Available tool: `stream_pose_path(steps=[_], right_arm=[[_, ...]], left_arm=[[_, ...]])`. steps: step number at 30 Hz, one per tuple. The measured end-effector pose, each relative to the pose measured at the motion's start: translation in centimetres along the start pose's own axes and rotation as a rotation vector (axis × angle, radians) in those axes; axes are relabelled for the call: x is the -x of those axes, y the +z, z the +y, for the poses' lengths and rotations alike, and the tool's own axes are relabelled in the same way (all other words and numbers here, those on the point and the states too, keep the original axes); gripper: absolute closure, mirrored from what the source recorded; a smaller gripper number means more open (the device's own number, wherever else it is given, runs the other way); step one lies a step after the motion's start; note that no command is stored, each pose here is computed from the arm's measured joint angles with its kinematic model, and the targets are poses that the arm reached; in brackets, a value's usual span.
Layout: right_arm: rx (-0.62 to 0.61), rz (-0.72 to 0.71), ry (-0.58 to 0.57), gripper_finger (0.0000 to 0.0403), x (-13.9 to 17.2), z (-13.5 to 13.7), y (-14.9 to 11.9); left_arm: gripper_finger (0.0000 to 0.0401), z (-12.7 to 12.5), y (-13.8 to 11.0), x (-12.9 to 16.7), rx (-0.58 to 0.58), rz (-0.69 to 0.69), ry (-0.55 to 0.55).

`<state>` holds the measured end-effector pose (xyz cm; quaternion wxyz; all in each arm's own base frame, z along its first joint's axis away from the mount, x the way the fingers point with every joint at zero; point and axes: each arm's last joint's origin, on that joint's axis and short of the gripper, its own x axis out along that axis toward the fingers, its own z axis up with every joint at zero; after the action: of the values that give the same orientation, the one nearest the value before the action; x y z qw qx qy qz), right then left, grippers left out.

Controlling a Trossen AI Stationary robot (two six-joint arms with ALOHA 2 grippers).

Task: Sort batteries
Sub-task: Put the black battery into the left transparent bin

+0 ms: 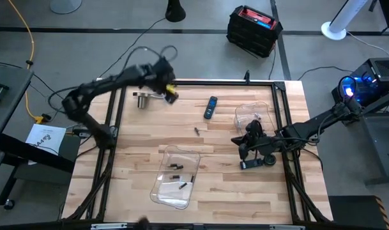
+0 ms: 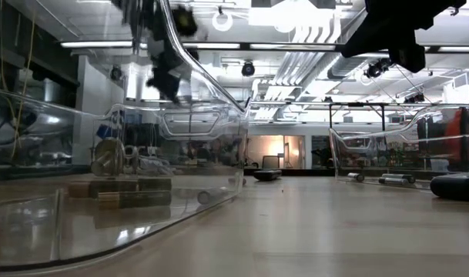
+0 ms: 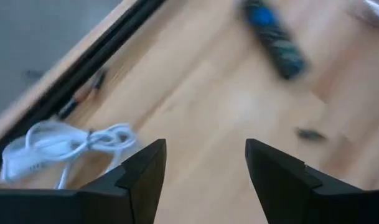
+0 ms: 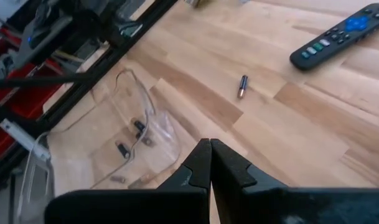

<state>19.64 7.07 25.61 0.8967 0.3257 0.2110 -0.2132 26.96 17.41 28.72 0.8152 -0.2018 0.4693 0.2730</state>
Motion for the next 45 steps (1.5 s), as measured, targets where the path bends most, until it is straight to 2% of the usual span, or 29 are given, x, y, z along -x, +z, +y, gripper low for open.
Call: stream_pose_path(steps=[2,5,8,11,13,20,22,25,27,33,36,38,42,45], right_arm=[[-0.014,-0.017,-0.01,0.0403,0.0,0.0,0.1],[-0.05,-0.03,-0.022,0.0403,-0.1,-0.2,0.3],[-0.12,-0.04,-0.033,0.0403,-0.3,-0.4,0.5],[-0.175,-0.052,-0.038,0.0403,-0.5,-0.5,0.8],[-0.203,-0.06,-0.038,0.0403,-0.6,-0.5,1.0],[-0.243,-0.085,-0.029,0.0403,-0.8,-0.5,1.4],[-0.243,-0.085,-0.03,0.0403,-0.8,-0.5,1.5],[-0.236,-0.085,-0.031,0.0403,-0.8,-0.5,1.4],[-0.234,-0.085,-0.031,0.0403,-0.8,-0.5,1.4],[-0.238,-0.086,-0.032,0.0403,-0.8,-0.5,1.5],[-0.252,-0.089,-0.032,0.0403,-0.8,-0.5,1.5],[-0.26,-0.097,-0.036,0.0403,-0.8,-0.6,1.5],[-0.261,-0.111,-0.042,0.0403,-0.8,-0.6,1.5],[-0.26,-0.129,-0.052,0.0403,-0.8,-0.6,1.6]], left_arm=[[0.0194,3.3,0.8,-2.4,0.105,0.034,0.004],[0.0199,6.6,1.4,-6.2,0.174,0.122,0.029],[0.0204,8.6,2.4,-8.9,0.209,0.179,0.05],[0.0209,10.3,3.5,-10.0,0.212,0.229,0.144],[0.0214,11.0,4.0,-10.4,0.187,0.27,0.193],[0.0246,12.8,4.8,-8.6,0.103,0.357,0.181],[0.0274,13.3,4.9,-7.4,0.106,0.341,0.222],[0.035,15.0,4.9,-6.5,0.105,0.323,0.279],[0.0387,16.2,4.5,-7.4,0.111,0.342,0.288],[0.0399,17.4,3.5,-11.0,0.19,0.403,0.229],[0.0401,17.7,3.9,-11.4,0.263,0.334,0.197],[0.0401,17.3,4.2,-10.7,0.221,0.332,0.183],[0.0401,16.1,3.2,-11.0,0.027,0.463,0.106],[0.0401,15.5,3.5,-9.2,-0.097,0.476,0.117]])
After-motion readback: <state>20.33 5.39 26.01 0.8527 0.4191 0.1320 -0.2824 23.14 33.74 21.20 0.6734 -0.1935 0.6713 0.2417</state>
